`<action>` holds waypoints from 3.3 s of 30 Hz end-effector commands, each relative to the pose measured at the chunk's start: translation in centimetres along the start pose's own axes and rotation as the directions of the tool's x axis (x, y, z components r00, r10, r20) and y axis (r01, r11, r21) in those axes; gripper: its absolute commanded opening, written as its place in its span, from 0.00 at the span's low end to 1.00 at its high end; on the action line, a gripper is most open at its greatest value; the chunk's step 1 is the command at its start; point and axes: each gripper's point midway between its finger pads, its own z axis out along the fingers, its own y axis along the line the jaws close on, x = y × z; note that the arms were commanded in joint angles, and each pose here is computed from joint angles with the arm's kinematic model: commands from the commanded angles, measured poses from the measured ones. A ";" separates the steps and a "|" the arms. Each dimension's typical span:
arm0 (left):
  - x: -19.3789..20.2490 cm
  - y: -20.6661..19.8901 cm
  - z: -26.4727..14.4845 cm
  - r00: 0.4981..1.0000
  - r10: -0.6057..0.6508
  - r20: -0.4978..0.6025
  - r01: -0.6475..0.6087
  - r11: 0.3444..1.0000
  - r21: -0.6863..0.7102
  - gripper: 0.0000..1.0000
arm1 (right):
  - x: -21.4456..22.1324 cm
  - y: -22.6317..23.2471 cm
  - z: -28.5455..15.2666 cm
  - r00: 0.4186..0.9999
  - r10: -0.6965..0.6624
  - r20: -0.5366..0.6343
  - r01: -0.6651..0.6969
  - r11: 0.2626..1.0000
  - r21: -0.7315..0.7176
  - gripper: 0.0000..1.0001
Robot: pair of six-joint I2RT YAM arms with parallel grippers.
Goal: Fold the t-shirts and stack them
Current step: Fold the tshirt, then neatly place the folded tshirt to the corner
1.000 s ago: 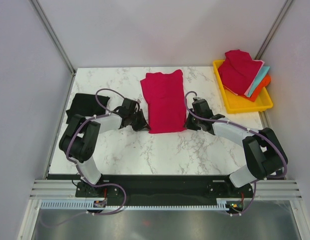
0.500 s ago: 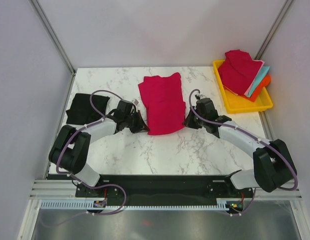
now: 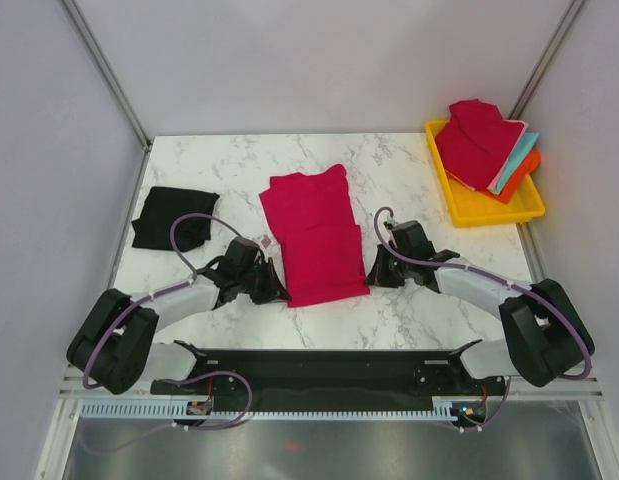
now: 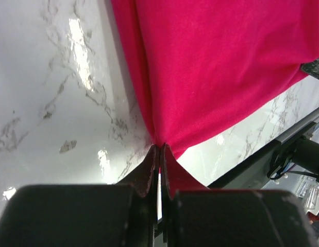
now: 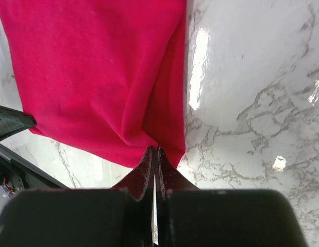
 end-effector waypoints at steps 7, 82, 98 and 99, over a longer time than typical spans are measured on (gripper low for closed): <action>2.1 -1.2 -2.1 0.999 0.001 0.040 -0.004 0.998 0.068 0.02 | 0.8 2.1 -3.0 0.997 -0.071 0.036 0.073 0.996 -0.060 0.00; -29.4 2.2 1.3 0.911 -0.282 0.300 0.308 0.950 -0.041 0.79 | -25.8 4.0 13.8 0.950 -0.122 0.288 0.119 0.992 0.029 0.74; -27.3 3.6 0.5 0.898 -0.251 0.361 0.296 0.952 -0.075 0.99 | -21.6 4.2 13.3 0.964 -0.066 0.259 0.071 0.997 -0.013 0.61; -27.3 3.7 0.2 0.897 -0.250 0.364 0.299 0.950 -0.085 0.99 | -20.9 4.1 13.5 0.965 -0.061 0.254 0.068 0.997 -0.021 0.60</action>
